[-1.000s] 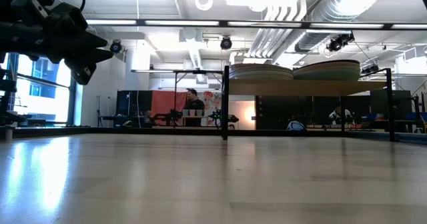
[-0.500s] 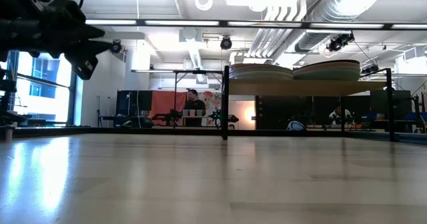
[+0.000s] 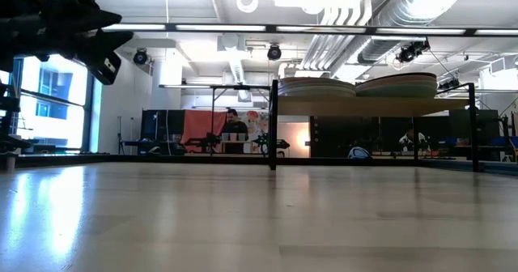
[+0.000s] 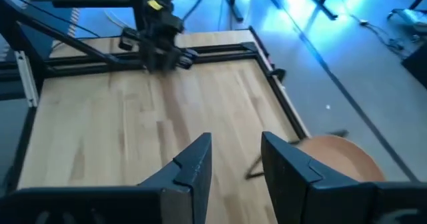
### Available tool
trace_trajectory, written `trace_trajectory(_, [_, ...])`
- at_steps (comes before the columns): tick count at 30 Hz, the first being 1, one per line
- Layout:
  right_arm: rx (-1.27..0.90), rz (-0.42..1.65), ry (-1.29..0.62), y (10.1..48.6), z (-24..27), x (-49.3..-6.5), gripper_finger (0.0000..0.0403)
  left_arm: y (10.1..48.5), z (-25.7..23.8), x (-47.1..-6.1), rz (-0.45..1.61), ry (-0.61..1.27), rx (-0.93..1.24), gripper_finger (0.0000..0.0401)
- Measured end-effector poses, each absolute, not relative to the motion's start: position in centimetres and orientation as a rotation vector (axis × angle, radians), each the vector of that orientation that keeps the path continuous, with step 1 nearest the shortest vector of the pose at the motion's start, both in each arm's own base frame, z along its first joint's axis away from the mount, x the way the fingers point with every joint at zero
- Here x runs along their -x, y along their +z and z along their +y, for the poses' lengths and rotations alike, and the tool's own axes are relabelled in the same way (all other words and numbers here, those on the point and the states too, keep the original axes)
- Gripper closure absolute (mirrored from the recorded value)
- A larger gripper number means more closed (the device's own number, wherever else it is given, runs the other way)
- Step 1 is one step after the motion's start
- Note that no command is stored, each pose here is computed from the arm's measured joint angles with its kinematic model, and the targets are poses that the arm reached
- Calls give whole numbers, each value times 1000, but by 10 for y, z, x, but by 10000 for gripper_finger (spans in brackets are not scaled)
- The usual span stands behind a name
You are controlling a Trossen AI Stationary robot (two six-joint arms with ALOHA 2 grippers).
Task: Place and stack plates onto a shelf
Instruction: Return to Home Position
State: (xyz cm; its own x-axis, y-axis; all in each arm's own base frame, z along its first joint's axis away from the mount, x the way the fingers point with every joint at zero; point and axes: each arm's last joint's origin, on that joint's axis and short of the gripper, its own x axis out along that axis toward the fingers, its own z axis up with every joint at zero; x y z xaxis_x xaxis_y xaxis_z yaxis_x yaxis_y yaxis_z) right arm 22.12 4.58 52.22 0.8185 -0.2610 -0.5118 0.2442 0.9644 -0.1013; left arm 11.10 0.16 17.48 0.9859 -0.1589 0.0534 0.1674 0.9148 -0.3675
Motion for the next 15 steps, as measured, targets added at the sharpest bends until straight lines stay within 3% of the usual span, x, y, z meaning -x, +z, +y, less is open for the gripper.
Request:
trace_trajectory(6, [19, 510, -325, 505, 31, -167, 295, 179, 2, -111, -70, -177, 372, 288])
trace_trajectory(15, [-83, 303, -195, 425, 21, -122, 295, 182, 2, -110, -95, -182, 368, 288])
